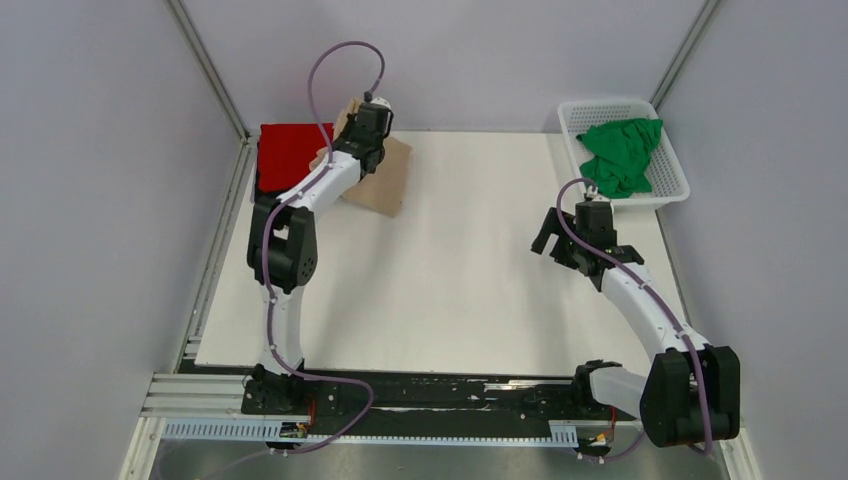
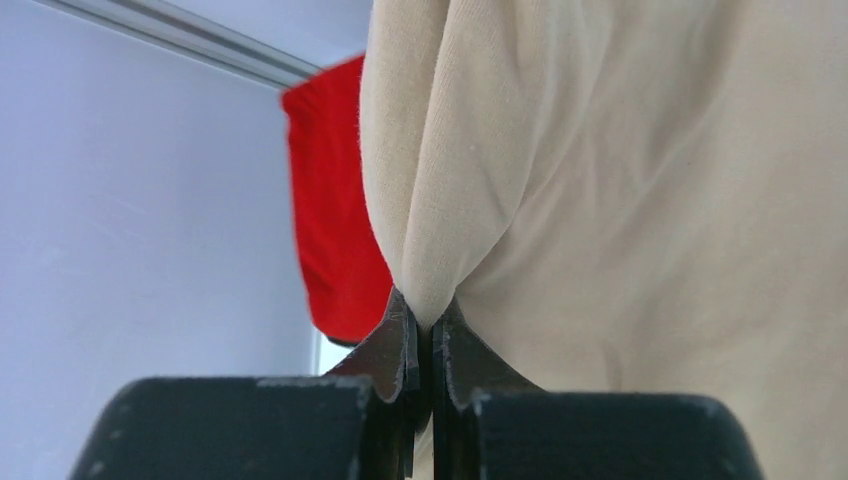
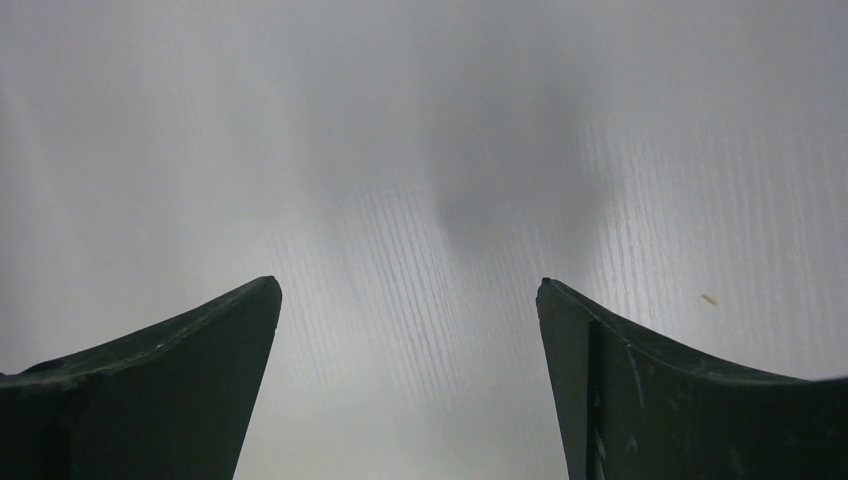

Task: Fold and stack the t-shirts
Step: Put the neatly folded tshirt into the corner of the board with the left arm

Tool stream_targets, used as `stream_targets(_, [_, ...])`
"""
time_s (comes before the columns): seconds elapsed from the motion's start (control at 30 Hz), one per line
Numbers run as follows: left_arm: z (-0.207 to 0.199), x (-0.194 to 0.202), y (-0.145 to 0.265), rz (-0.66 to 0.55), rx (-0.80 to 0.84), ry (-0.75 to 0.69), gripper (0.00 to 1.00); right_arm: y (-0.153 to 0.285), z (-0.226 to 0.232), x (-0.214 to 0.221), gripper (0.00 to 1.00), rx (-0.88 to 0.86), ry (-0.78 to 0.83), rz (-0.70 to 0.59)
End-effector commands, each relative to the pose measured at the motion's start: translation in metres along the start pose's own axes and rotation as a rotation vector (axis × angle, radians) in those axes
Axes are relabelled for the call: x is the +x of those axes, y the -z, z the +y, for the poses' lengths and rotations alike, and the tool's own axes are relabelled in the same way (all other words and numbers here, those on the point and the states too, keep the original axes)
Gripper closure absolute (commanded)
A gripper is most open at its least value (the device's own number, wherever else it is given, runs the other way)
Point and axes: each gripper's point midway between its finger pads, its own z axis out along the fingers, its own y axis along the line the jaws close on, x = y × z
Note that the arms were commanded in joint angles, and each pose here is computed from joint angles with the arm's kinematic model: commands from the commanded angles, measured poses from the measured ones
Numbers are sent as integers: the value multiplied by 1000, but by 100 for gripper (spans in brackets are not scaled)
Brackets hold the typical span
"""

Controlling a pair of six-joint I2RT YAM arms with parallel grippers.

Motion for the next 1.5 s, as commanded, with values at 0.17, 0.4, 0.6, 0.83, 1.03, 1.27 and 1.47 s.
stream_targets(0.17, [103, -55, -16, -114, -203, 26, 100, -5, -9, -9, 0, 42, -2, -16])
stream_targets(0.4, [136, -68, -14, -143, -156, 99, 100, -9, -7, -4, 0, 30, -2, 16])
stream_targets(0.6, [146, -89, 17, -221, -59, 172, 100, -11, -6, -3, 0, 21, -14, 33])
stream_targets(0.83, [164, -112, 46, -299, -10, 229, 100, -10, 0, 0, 0, -17, -27, 57])
stream_targets(1.03, [173, -121, 55, -323, -11, 239, 100, -10, 2, 2, 0, -28, -30, 64])
stream_targets(1.27, [176, -123, 60, -329, 3, 253, 100, -11, 1, 0, 0, -20, -34, 59])
stream_targets(1.47, [174, -111, 49, -298, 19, 272, 100, -14, 0, 3, 0, -11, -35, 73])
